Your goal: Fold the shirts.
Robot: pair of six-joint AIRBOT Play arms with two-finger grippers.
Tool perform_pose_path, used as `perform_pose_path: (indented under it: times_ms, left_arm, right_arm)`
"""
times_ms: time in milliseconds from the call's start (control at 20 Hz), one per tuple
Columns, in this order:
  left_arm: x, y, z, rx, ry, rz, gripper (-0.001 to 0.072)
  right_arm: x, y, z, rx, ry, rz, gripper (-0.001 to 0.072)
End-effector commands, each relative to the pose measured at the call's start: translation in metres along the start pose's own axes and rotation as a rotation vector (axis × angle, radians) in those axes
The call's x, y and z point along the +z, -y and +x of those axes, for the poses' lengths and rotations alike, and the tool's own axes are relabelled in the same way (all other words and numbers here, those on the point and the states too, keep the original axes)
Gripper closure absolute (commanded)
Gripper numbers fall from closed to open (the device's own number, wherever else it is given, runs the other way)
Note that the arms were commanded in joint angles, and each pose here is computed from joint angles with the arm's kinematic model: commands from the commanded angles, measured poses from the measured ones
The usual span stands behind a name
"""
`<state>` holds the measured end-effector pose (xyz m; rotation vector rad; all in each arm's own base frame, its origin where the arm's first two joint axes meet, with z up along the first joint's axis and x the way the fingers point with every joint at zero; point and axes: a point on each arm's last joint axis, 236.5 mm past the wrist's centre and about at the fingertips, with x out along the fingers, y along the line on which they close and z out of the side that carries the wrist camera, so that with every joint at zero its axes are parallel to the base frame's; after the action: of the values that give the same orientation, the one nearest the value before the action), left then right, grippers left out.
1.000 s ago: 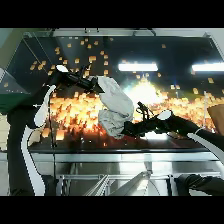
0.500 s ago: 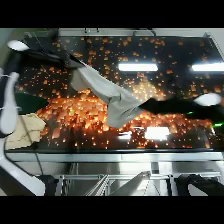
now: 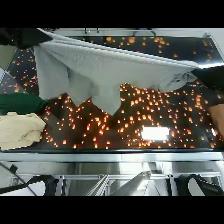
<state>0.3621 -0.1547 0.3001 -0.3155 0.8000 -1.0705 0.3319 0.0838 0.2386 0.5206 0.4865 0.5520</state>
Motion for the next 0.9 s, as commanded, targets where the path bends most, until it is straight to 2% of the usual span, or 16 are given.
perform_pose_path:
  times_ms: [0,150,400,450,500,550,600,750,850]
  left_arm:
    - [-0.041,-0.019,0.007,0.164,-0.098,-0.041,0.0695]
    - [-0.069,-0.078,0.032,0.277,-0.152,-0.115,0.0695]
    - [-0.137,-0.159,0.106,0.207,-0.31,-0.313,0.0693]
    - [-0.152,-0.174,0.12,0.191,-0.347,-0.343,0.0564]
    - [-0.161,-0.188,0.129,0.184,-0.367,-0.374,0.0352]
    - [-0.165,-0.202,0.132,0.179,-0.379,-0.401,0.0166]
    - [-0.165,-0.21,0.13,0.171,-0.388,-0.419,0.0027]
    - [-0.156,-0.224,0.088,0.161,-0.397,-0.524,0.0028]
    - [-0.161,-0.224,0.061,0.171,-0.377,-0.586,0.0028]
  right_arm:
    - [-0.001,0.005,0.005,0.005,-0.021,-0.018,0.0695]
    - [-0.03,0.035,0.047,0.035,-0.158,0.067,0.0695]
    - [-0.111,0.108,0.127,0.022,-0.404,0.313,0.0694]
    - [-0.128,0.128,0.139,0.002,-0.431,0.343,0.0694]
    - [-0.139,0.143,0.148,-0.007,-0.448,0.364,0.0655]
    - [-0.145,0.154,0.152,-0.008,-0.46,0.381,0.0415]
    - [-0.143,0.162,0.152,-0.002,-0.471,0.385,0.0204]
    - [-0.106,0.162,0.125,0.05,-0.458,0.363,0.0191]
    - [-0.086,0.168,0.1,0.016,-0.423,0.367,0.0193]
